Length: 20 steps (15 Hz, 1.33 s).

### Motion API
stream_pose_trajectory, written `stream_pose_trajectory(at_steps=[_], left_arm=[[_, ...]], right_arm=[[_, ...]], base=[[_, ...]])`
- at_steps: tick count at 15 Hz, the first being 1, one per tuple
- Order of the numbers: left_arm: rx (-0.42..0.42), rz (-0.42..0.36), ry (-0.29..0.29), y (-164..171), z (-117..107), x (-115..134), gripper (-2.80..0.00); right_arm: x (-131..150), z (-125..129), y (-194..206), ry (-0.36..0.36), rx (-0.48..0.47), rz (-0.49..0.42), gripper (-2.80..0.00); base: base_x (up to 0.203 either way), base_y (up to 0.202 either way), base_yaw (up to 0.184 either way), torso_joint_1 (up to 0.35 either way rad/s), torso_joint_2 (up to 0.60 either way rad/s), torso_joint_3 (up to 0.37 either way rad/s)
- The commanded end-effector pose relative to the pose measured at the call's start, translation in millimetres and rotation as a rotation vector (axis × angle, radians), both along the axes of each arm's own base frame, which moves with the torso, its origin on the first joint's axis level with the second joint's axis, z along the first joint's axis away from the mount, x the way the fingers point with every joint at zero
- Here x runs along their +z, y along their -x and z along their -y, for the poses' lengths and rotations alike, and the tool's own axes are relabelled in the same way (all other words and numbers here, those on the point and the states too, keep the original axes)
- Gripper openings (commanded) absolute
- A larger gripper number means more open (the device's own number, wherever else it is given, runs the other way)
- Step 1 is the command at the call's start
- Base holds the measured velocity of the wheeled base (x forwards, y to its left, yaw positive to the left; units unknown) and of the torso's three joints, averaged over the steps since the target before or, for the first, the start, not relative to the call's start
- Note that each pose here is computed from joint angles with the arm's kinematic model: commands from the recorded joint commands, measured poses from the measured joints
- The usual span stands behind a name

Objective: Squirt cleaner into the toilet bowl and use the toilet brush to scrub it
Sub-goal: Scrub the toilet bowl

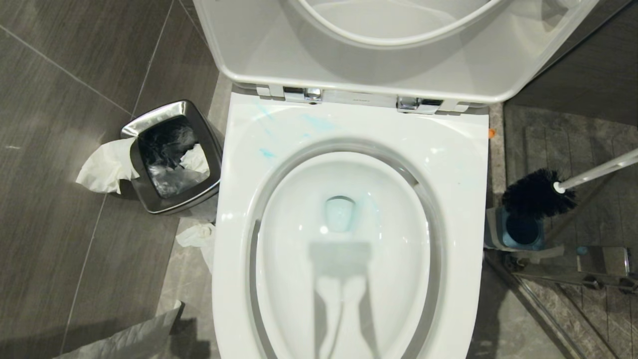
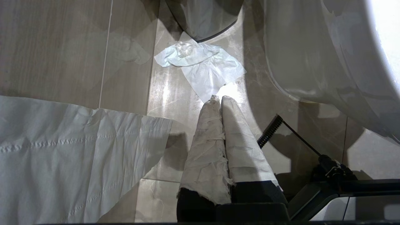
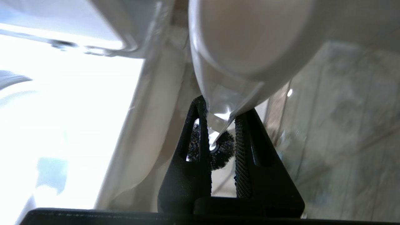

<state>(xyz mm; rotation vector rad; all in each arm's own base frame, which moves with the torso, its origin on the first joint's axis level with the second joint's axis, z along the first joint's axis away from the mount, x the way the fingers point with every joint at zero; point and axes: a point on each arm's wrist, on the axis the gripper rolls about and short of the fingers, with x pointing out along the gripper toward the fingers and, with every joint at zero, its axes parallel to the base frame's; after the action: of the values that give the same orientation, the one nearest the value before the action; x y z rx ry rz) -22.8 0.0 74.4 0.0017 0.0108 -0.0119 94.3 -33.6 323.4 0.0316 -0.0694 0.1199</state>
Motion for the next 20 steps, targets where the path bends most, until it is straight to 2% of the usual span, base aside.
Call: stream_pose_trajectory(at_steps=[1, 6, 12, 14, 16, 20], left_arm=[[-0.002, 0.0, 0.0, 0.0, 0.0, 0.0, -2.8], [-0.001, 0.0, 0.0, 0.0, 0.0, 0.0, -2.8], [0.0, 0.0, 0.002, 0.0, 0.0, 0.0, -2.8], [0.001, 0.0, 0.001, 0.0, 0.0, 0.0, -2.8], [0.0, -0.001, 0.001, -0.1, 0.0, 0.0, -2.8], [0.0, -0.001, 0.003, -0.1, 0.0, 0.0, -2.8]], right_arm=[[17.2, -11.5, 21.7, -0.01, 0.015, -0.025, -2.8], [44.1, -23.1, 45.1, -0.05, 0.013, -0.106, -2.8], [60.1, -28.0, 55.2, -0.05, 0.008, -0.108, -2.8], [73.2, -29.0, 57.0, -0.041, 0.01, -0.091, -2.8], [83.1, -30.3, 59.5, -0.056, 0.014, -0.114, -2.8], [82.7, -33.2, 65.3, -0.065, 0.015, -0.13, -2.8]], base=[[0.0, 0.0, 0.0, 0.0, 0.0, 0.0], [0.0, 0.0, 0.0, 0.0, 0.0, 0.0], [0.0, 0.0, 0.0, 0.0, 0.0, 0.0], [0.0, 0.0, 0.0, 0.0, 0.0, 0.0], [0.0, 0.0, 0.0, 0.0, 0.0, 0.0], [0.0, 0.0, 0.0, 0.002, 0.0, 0.044]])
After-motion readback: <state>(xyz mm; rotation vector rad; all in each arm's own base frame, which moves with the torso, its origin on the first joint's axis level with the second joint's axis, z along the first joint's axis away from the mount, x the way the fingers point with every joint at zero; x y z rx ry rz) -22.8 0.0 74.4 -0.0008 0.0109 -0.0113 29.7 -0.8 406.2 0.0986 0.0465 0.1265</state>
